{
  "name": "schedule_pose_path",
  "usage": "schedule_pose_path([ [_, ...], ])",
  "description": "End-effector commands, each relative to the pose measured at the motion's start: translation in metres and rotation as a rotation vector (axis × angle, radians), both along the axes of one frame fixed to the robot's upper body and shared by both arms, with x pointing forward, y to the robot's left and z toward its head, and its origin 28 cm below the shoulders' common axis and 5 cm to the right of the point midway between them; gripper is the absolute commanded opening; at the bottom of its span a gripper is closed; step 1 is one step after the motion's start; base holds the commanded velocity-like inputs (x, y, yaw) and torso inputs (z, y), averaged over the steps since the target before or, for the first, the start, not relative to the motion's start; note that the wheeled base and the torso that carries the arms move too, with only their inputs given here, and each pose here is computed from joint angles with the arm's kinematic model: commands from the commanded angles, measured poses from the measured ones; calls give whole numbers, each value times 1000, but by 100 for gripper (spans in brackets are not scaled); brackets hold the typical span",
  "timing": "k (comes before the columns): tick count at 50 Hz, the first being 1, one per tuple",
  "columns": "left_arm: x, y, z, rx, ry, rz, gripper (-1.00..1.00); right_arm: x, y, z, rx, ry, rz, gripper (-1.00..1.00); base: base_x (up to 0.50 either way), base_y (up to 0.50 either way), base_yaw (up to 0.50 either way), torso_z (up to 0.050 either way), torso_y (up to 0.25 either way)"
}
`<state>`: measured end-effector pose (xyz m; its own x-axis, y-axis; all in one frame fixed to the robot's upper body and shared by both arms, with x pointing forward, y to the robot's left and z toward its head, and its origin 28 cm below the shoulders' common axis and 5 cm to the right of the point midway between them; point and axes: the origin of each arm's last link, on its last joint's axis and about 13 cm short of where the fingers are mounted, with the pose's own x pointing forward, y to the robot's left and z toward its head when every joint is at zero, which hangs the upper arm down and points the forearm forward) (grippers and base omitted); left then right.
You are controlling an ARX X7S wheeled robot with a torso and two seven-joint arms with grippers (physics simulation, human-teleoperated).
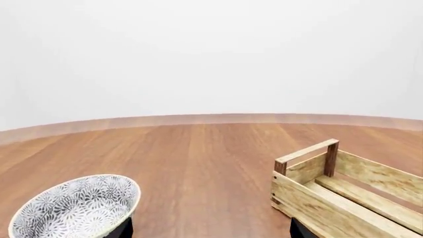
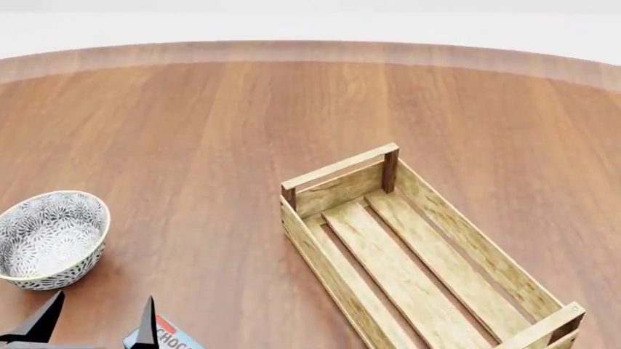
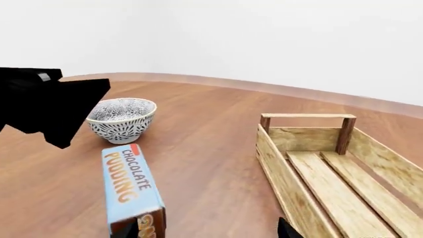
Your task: Pick up the chocolate pudding and put it in the tray.
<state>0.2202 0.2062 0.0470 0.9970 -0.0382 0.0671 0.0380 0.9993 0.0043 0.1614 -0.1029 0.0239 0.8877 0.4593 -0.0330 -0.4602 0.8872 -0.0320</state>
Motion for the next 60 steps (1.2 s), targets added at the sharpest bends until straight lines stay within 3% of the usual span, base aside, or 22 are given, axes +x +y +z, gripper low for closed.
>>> schedule_pose_path([
  [1,0,-1,2,0,-1,-1,100,-10,4,-3,-25,24,79,100,0,0,0,0,0],
  [60,3,-3,5,-8,0,-9,100,15,37,-35,-29,90,145,100,0,0,0,0,0],
])
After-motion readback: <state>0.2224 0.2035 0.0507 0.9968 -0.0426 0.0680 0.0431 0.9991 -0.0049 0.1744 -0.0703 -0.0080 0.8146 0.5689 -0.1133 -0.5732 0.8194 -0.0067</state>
